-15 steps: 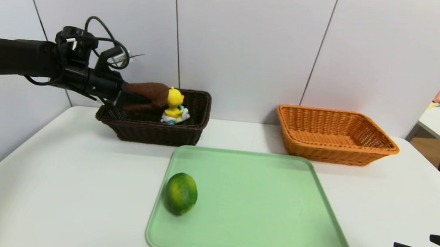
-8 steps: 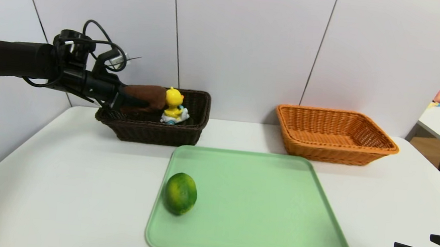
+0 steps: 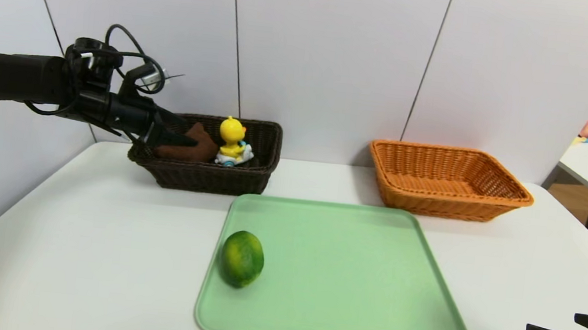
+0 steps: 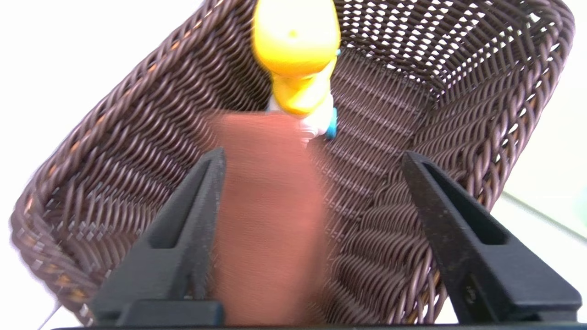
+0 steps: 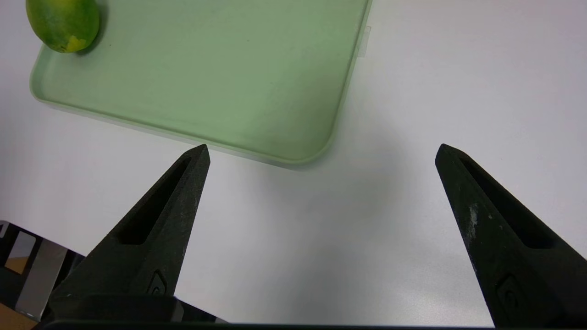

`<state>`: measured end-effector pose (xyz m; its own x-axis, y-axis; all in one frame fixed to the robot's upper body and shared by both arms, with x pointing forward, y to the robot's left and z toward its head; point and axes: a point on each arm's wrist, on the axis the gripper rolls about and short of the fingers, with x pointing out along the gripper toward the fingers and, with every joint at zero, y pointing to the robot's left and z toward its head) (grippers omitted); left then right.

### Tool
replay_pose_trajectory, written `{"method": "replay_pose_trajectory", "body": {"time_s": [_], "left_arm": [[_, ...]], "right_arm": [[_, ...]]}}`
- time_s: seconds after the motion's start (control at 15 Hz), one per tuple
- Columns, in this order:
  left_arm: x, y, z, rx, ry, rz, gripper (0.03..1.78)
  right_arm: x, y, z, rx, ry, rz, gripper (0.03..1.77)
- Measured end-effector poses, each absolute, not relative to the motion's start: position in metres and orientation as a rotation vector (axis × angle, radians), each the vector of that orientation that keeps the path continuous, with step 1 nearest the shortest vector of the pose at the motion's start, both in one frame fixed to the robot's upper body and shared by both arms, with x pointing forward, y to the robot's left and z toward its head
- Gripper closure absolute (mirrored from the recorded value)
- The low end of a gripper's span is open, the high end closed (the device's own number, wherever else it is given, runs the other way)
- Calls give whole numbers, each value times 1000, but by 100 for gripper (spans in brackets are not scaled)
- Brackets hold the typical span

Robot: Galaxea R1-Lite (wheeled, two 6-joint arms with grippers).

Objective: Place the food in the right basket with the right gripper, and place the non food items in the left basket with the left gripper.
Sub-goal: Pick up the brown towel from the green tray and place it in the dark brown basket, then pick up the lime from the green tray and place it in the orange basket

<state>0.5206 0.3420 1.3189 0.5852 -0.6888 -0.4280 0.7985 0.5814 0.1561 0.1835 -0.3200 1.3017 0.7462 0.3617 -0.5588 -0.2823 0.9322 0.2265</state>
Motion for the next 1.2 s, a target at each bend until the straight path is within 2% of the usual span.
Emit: {"method": "replay_pose_trajectory", "body": {"time_s": [0.2,0.47,0.8,1.2], "left_arm": [[516,341,1325,352,328,-892,31],[498,338,1346,331,321,-915,23],[447,321,1371,125,426,-1045,17],[385,310,1377,16,515,-1076,14]], "right_arm": [[183,-320,1302,130,635,354,10],[181,-320,1303,130,627,359,10],[181,-319,1303,126,610,375,10],[181,-318,1304,132,604,425,10]]}}
